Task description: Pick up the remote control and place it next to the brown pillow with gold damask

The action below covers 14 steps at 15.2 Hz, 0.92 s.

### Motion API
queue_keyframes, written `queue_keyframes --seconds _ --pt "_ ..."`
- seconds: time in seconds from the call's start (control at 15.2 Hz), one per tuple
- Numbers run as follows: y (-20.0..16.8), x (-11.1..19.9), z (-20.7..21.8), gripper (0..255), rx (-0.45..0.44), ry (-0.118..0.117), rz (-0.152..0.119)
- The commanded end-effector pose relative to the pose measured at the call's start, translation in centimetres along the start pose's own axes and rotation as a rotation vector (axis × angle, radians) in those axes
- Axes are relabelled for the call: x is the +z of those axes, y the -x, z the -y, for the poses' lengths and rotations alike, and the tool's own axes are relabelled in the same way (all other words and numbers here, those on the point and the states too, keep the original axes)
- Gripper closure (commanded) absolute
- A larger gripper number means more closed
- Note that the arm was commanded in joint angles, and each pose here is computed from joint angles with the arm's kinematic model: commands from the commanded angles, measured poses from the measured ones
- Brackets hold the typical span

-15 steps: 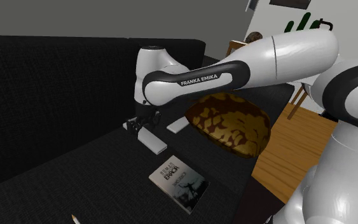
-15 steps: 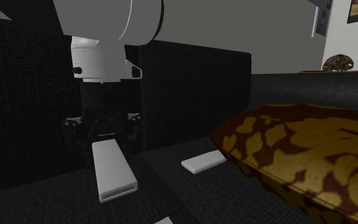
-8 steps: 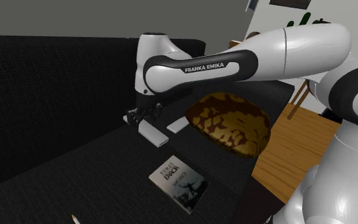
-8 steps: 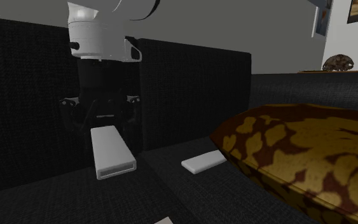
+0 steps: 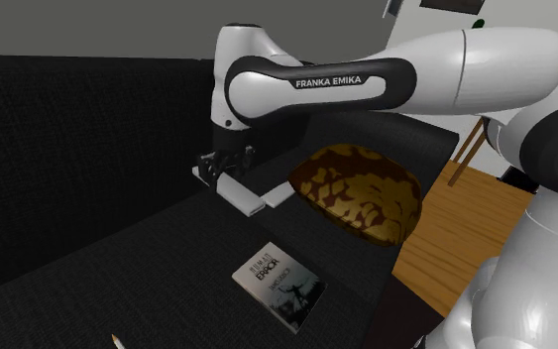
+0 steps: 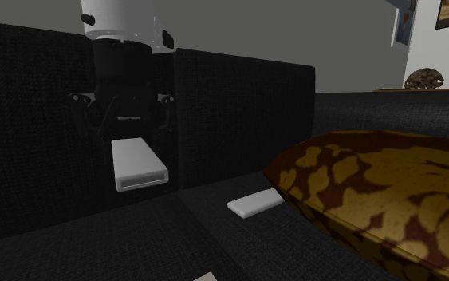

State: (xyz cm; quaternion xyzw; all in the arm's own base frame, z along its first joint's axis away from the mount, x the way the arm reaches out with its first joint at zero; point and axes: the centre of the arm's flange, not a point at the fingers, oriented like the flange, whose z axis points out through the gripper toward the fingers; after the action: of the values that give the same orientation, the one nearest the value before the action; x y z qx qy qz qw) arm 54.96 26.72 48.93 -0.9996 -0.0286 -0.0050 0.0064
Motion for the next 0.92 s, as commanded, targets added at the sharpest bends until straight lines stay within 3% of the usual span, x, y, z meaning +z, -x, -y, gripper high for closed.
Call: queue_keyframes --seconds 0.0,0.86 --pt "0.1 -1.1 0.1 255 0.0 0.0 0.0" --pt "0.0 -8.0 0.1 255 0.0 0.0 0.0"
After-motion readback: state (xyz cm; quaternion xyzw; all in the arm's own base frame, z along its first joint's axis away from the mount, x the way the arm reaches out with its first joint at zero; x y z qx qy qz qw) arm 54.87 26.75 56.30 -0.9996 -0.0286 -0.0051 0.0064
